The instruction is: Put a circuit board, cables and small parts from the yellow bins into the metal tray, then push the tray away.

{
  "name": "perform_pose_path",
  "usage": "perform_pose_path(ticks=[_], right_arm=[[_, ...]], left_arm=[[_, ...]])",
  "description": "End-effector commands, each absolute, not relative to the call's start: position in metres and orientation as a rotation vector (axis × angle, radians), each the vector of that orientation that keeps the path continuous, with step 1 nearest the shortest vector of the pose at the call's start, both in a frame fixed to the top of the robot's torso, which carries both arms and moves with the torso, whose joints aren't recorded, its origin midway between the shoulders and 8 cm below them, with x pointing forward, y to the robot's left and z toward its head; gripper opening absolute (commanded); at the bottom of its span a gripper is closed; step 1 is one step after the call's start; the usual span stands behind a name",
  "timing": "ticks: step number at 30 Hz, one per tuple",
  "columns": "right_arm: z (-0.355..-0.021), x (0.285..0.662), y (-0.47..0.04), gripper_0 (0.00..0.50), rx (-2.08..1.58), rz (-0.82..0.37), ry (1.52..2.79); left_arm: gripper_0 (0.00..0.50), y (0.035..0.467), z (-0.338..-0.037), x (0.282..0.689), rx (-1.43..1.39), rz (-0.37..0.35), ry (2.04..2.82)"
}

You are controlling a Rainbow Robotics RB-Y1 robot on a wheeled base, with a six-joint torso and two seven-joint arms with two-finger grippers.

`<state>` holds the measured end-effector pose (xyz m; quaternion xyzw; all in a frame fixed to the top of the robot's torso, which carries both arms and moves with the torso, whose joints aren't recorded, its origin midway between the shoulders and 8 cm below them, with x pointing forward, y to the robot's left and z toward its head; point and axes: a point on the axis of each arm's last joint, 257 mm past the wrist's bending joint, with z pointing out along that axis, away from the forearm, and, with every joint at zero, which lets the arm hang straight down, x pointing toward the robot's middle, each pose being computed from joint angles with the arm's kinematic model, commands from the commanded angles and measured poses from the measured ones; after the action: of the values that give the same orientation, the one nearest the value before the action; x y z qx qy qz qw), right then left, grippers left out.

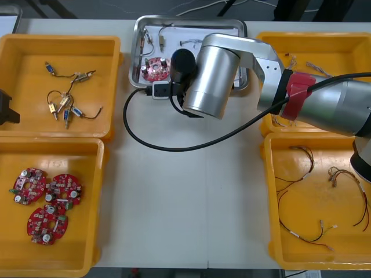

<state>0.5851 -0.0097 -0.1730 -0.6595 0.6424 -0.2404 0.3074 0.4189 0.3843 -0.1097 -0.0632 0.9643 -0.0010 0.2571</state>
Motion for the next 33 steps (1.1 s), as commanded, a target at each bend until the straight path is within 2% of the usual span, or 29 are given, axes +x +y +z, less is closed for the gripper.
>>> perform_pose_path(ticks=[1, 6, 18, 25, 33], right_arm=[[-0.130, 0.570, 0.005, 0.500, -1.665, -0.560, 1.764], [-0.125, 0.545, -0.021, 0.500, -1.523, -0.467, 1.997], [-0.105, 0.492, -0.099, 0.500, -1.202, -0.321, 2.338], [-0.103, 0.464, -0.153, 0.500, -0.976, -0.200, 2.472], [-0.111, 0.435, -0.217, 0.500, -0.714, -0.140, 2.590]], left_arm=[[0.500, 0.392, -0.099, 0.415, -0.043, 0.056, 2.596], [0.500, 0.392, -0.099, 0.415, -0.043, 0.056, 2.596], [0.500, 0.392, -0.099, 0.415, -0.043, 0.056, 2.596], [0.500, 0.392, -0.099, 0.415, -0.043, 0.056, 2.596], [0.500, 0.392, -0.099, 0.415, -0.043, 0.056, 2.596]])
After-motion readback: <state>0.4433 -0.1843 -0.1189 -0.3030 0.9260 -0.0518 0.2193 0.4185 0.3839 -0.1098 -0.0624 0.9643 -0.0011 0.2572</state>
